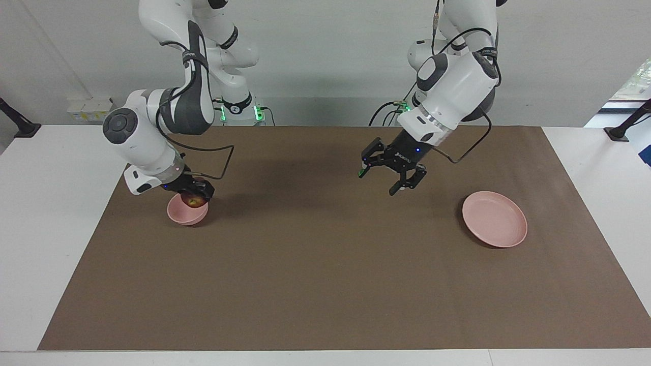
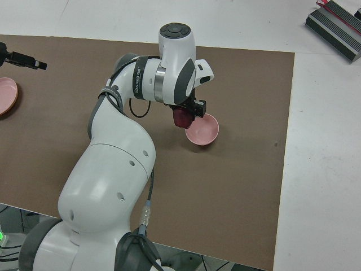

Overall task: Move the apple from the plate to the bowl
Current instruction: 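Carry the apple with the right gripper while the left gripper releases, then lower the apple into the pink cup while the left gripper returns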

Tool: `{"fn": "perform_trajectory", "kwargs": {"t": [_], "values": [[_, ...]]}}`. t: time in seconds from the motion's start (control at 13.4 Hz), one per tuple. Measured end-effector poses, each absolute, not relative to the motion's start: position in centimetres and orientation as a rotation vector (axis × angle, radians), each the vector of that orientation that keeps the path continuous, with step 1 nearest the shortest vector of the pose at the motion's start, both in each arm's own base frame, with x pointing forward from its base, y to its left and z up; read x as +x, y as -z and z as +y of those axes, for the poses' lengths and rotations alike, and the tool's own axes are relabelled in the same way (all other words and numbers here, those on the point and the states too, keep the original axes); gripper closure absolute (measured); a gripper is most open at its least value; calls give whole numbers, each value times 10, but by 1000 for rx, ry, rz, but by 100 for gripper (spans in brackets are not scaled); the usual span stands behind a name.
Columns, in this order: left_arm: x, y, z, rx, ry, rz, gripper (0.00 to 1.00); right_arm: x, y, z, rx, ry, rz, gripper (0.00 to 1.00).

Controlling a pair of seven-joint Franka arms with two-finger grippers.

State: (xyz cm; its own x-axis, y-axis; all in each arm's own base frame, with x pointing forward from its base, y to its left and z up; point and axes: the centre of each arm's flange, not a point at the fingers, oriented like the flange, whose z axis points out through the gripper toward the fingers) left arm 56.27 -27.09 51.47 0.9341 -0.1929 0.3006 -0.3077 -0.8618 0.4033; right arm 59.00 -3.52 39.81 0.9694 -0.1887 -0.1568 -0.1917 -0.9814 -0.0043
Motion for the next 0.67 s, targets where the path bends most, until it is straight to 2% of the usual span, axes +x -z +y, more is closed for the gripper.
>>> {"fn": "perform_trajectory", "kwargs": {"t": [0.37, 0.67], "values": [[562, -505, -240, 2827, -185, -432, 0, 591, -380, -43, -3154, -132, 210, 27], [563, -528, -222, 2968, -148, -541, 0, 586, -362, -54, -3156, -161, 176, 27]]}}
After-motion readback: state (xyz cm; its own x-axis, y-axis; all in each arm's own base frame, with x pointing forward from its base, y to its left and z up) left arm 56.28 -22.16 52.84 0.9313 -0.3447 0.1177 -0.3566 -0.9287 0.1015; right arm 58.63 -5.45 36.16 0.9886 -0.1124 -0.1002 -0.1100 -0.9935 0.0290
